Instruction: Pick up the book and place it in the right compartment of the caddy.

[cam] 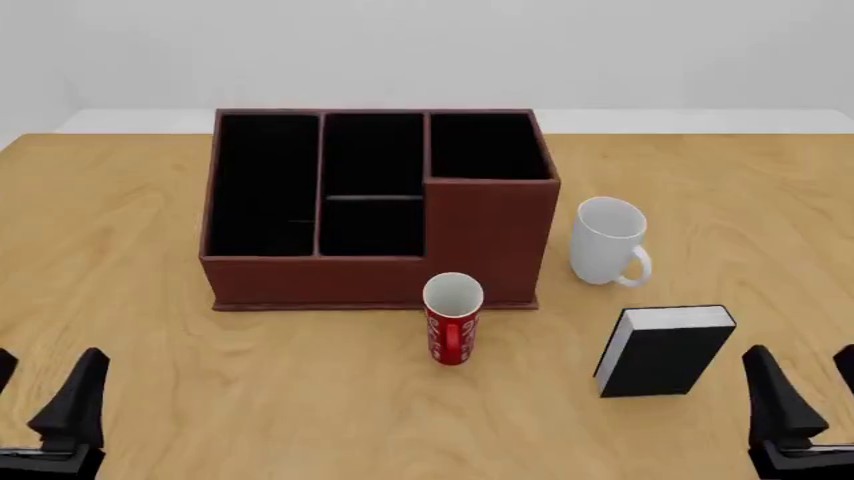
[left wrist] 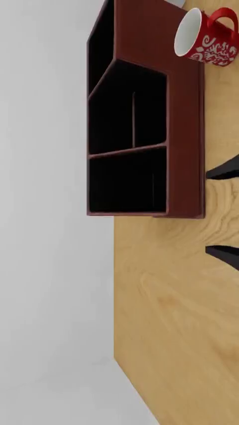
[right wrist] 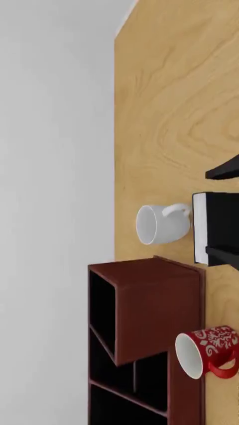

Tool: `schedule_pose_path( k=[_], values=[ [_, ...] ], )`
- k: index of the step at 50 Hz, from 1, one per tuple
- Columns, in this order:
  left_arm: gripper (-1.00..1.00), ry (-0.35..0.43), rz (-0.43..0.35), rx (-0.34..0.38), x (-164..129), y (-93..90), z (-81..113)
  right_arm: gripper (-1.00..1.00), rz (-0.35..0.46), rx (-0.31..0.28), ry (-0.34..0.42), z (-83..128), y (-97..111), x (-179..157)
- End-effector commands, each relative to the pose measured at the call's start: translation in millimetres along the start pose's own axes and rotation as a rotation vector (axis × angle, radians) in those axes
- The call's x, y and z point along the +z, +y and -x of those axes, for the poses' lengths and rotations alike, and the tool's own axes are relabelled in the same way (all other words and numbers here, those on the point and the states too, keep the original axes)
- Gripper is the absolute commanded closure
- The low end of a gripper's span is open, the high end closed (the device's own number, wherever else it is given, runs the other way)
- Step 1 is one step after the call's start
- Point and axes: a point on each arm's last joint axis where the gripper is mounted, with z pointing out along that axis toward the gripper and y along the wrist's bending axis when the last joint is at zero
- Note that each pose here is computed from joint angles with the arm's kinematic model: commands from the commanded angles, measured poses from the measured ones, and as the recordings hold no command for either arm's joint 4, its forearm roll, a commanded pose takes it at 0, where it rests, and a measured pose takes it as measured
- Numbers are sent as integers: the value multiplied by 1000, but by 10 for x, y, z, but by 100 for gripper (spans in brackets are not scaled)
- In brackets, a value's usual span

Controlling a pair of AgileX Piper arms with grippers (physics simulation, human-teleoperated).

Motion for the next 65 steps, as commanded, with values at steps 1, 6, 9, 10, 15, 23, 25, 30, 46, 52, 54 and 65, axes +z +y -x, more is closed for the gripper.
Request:
schedule_pose_path(
  k=[1, 6, 9, 10, 15, 23, 25, 30, 46, 52, 54, 65],
  values=[
    [-100, 1, 0, 0, 3, 0, 7, -100, -9, -24, 13, 45, -5, -3],
    [-100, 1, 0, 0, 3, 0, 7, -100, 19, -71, 32, 115, 11, 22],
    [-100, 1, 0, 0, 3, 0, 7, -100, 40, -111, 53, 190, 24, 61],
    [-100, 1, 0, 0, 3, 0, 7, -100, 52, -146, 70, 238, 32, 97],
    [-100, 1, 0, 0, 3, 0, 7, -100, 69, -227, 91, 383, 43, 158],
    [-100, 1, 0, 0, 3, 0, 7, -100, 136, -375, 156, 387, 95, 349],
    [-100, 1, 0, 0, 3, 0, 7, -100, 152, -399, 173, 417, 110, 396],
    [-100, 1, 0, 0, 3, 0, 7, -100, 195, -507, 213, 451, 142, 490],
    [-100, 1, 0, 0, 3, 0, 7, -100, 298, -743, 290, 695, 203, 637],
    [-100, 1, 0, 0, 3, 0, 7, -100, 357, -844, 319, 883, 239, 700],
    [-100, 1, 0, 0, 3, 0, 7, -100, 369, -869, 327, 958, 245, 720],
    [-100, 1, 0, 0, 3, 0, 7, -100, 424, -968, 373, 1226, 267, 825]
  ],
)
